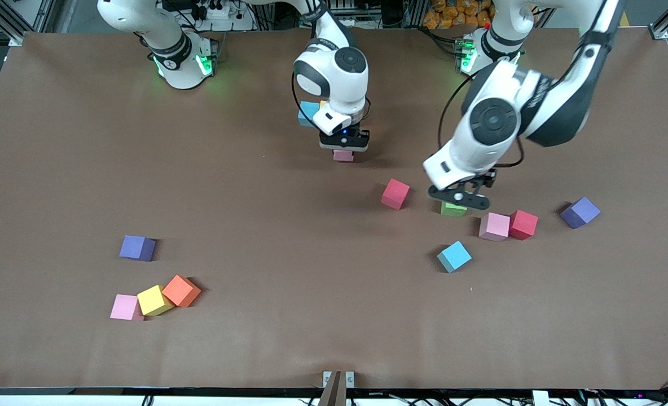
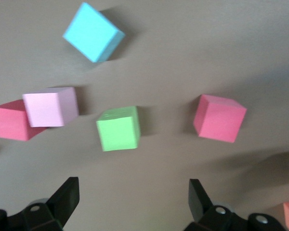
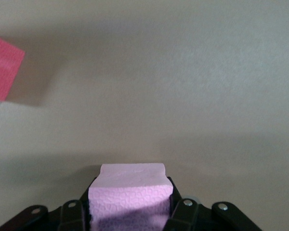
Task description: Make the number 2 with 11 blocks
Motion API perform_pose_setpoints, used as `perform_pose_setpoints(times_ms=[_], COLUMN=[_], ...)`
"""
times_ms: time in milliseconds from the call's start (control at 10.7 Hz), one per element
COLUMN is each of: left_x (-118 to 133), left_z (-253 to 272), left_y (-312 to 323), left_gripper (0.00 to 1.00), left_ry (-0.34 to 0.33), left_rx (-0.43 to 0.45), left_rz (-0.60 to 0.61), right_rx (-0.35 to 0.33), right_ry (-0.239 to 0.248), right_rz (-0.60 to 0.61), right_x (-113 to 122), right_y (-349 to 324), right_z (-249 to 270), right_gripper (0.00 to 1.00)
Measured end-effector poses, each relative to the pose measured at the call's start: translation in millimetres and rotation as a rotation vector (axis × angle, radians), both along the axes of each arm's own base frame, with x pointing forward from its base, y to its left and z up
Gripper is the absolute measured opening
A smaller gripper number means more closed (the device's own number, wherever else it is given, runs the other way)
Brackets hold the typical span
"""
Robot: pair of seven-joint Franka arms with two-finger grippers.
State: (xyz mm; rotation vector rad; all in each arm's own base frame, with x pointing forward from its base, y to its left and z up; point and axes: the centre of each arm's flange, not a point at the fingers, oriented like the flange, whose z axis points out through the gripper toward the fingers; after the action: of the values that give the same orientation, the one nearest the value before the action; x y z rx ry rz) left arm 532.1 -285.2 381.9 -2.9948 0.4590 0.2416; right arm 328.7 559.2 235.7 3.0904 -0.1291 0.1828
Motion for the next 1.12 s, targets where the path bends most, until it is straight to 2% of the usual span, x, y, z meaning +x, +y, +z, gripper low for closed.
perform_pose_setpoints(times_ms=[372,559,745,1117], left_x=[1,-3,-12,-25], left_z=[-48,-74,-98,-129], left_y=[-29,-53,-72,-98], left_gripper=[1.00,1.00,1.00,1.00], left_ry=[-0.005,-0.029,-0.021,-0.020], left_rx=[-0.034,-0.056,-0.058,-0.077], left_rz=[-0.005,0.057,0.083,0.039], right_rx=[-0.041,-0.040,-0.038,-0.034], right_ry=[-0.025,-0.027,-0.029,-0.034], right_rz=[-0.003,-0.011,-0.010,-0.004], right_x=[-31,-41,-49,-64], right_y=[7,11,13,11], right_z=[-15,-16,-18,-31], right_gripper=[0.56,0.56,0.56,0.56])
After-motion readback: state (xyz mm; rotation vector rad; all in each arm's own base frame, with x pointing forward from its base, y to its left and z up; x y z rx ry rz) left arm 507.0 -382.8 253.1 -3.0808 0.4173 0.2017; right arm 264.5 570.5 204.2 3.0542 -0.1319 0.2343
